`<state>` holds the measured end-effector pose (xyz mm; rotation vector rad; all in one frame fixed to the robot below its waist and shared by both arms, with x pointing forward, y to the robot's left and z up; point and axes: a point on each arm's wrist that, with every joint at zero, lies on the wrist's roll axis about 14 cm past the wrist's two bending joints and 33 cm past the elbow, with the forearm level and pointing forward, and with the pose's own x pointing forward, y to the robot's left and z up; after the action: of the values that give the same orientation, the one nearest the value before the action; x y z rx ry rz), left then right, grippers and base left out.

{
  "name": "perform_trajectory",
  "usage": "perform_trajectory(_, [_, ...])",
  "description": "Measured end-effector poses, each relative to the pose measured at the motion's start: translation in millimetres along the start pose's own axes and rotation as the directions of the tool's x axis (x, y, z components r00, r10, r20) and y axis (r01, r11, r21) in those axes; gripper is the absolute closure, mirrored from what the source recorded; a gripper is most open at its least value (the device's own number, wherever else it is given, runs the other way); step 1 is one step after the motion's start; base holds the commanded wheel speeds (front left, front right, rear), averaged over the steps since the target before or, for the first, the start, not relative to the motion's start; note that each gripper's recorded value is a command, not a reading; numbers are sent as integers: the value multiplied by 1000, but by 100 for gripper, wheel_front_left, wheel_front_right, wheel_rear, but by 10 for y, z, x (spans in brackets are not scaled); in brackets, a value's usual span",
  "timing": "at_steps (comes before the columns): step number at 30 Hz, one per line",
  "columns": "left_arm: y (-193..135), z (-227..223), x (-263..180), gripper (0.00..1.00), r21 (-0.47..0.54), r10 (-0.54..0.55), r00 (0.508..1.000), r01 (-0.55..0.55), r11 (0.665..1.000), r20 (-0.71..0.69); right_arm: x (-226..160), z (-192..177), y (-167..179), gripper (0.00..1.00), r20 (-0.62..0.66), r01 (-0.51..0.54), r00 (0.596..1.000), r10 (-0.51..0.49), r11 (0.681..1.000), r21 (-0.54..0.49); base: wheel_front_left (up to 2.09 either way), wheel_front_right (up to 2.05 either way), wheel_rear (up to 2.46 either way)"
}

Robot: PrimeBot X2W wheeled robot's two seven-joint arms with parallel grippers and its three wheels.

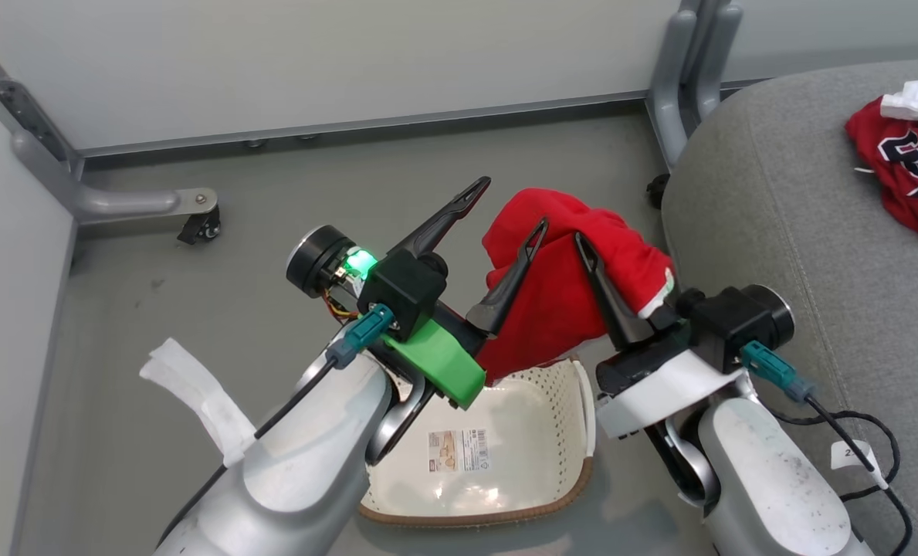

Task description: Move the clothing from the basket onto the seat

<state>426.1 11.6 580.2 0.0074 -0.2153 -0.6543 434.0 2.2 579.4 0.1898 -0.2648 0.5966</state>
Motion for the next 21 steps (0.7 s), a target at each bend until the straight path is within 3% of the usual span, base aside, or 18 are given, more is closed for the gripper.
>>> perform_trajectory(11, [-310,-218,108,0,-72,-76,997,74,995,-26,-403,132,-664,100,16,212,977,-212,973,-91,0,0,0])
perform_trajectory(21, [-602,-351,267,0,-118,-163,986,159,980,-28,-983,278,-1212,100,35,414,910,-414,896,-161,0,0,0])
